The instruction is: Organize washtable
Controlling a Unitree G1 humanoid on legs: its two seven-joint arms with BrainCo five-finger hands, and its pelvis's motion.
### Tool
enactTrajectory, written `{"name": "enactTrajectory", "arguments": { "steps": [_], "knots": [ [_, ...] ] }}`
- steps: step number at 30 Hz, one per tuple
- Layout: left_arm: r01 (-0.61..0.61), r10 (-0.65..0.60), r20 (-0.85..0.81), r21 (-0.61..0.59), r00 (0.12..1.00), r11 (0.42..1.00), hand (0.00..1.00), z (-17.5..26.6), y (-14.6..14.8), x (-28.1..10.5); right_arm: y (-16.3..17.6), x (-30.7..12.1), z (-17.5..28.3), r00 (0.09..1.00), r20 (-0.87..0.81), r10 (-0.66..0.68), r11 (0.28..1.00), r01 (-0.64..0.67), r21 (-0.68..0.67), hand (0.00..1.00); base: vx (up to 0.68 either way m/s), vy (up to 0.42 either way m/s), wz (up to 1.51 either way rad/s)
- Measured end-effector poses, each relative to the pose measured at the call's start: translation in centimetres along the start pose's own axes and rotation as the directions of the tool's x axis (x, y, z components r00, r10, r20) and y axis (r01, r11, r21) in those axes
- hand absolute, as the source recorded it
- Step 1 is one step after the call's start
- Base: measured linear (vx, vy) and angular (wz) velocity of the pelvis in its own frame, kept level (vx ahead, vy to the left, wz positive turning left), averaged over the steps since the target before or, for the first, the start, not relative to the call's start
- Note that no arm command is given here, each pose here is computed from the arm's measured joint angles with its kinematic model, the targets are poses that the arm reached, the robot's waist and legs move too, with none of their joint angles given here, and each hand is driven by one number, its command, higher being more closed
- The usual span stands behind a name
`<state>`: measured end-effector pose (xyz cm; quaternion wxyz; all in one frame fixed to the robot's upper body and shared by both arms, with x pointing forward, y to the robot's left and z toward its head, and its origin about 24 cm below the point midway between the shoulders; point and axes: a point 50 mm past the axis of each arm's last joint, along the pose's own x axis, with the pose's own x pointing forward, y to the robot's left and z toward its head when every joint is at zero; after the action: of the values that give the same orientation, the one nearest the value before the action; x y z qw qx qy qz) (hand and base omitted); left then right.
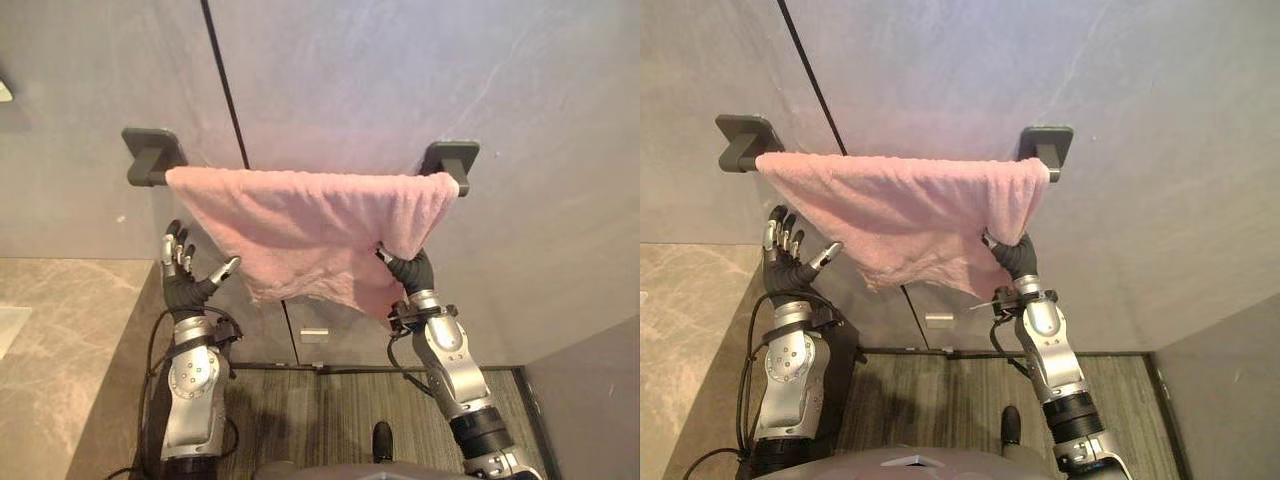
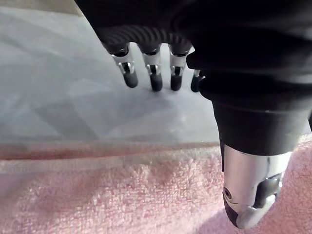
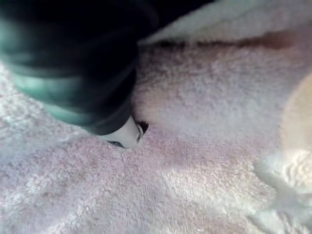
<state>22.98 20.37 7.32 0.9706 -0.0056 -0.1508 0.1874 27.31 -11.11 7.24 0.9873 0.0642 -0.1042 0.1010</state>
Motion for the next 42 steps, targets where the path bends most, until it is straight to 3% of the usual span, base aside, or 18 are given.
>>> {"name": "enactTrajectory", "arguments": {
  "steps": [9,15,18,32,42],
  "knots": [
    [0.018,-0.02,-0.072,-0.021,0.997,1.0,1.0,-1.6,-0.2,0.6,1.7,-0.2,-0.4,0.997,-0.019,0.074,0.997,-0.073,0.038,1.0,-0.05,-0.009,-0.03],
    [0.246,-0.25,-0.142,-0.043,0.958,0.968,1.0,-2.8,-4.6,-0.2,2.7,-0.3,-0.5,0.993,-0.024,0.114,0.993,-0.113,0.044,1.0,0.02,0.007,-0.06],
    [0.293,-0.298,-0.12,-0.06,0.947,0.954,1.0,-2.3,-5.8,0.1,2.9,-0.4,-0.5,0.992,-0.024,0.121,0.992,-0.12,0.046,1.0,0.03,0.016,-0.12],
    [0.252,-0.259,-0.127,-0.07,0.958,0.965,1.0,-2.5,-5.6,-0.1,3.2,-0.9,-0.5,0.992,-0.021,0.127,0.991,-0.125,0.053,1.0,0.0,0.004,-0.03],
    [0.154,-0.161,-0.127,-0.064,0.979,0.986,1.0,-2.1,-3.2,-1.6,3.7,-1.3,-0.9,0.993,-0.031,0.118,0.989,-0.114,0.095,1.0,0.03,-0.002,0.03]
  ]
}}
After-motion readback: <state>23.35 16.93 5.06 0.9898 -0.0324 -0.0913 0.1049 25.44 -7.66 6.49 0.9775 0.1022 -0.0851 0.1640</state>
